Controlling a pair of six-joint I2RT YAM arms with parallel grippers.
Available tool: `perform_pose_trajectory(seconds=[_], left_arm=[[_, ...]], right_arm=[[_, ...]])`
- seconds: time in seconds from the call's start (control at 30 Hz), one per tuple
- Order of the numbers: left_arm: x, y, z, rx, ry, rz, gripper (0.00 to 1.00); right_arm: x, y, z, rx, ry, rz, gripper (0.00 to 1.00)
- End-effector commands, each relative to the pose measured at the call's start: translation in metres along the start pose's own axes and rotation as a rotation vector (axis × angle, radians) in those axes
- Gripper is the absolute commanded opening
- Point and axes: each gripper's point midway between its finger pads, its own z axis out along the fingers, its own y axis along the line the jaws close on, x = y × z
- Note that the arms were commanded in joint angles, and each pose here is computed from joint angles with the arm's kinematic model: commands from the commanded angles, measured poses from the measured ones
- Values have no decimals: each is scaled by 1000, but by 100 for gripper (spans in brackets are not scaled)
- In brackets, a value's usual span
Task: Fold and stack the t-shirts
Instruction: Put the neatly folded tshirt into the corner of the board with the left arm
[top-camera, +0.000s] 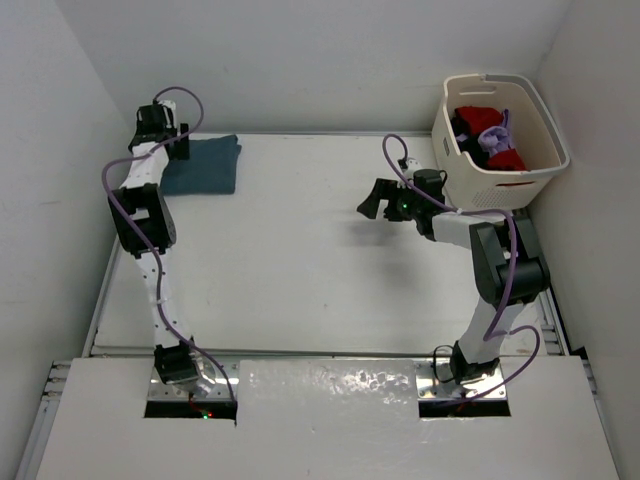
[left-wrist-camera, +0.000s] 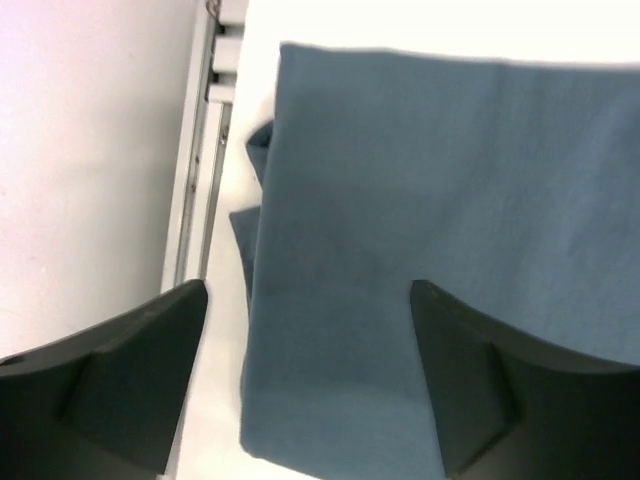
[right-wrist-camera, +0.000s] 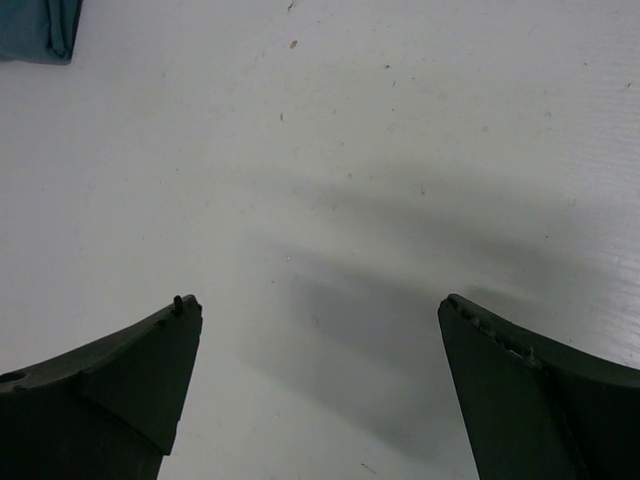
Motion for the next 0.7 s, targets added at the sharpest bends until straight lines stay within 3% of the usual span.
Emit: perform_pose_trajectory(seconds=[0.0, 0.27, 0.4, 0.67], left_arm=[[-40, 18, -13, -29, -105, -64, 83], [-54, -16, -61, 73, -158, -160, 91], [-80, -37, -97, 63, -243, -147, 93], [-93, -71, -142, 65, -315, -240, 96]], right_arm=[[-26, 12, 2, -46, -61, -21, 99], [-28, 15, -1, -59, -68, -31, 99], [-31, 19, -4, -69, -77, -36, 99], [-36, 20, -7, -59, -83, -46, 99]])
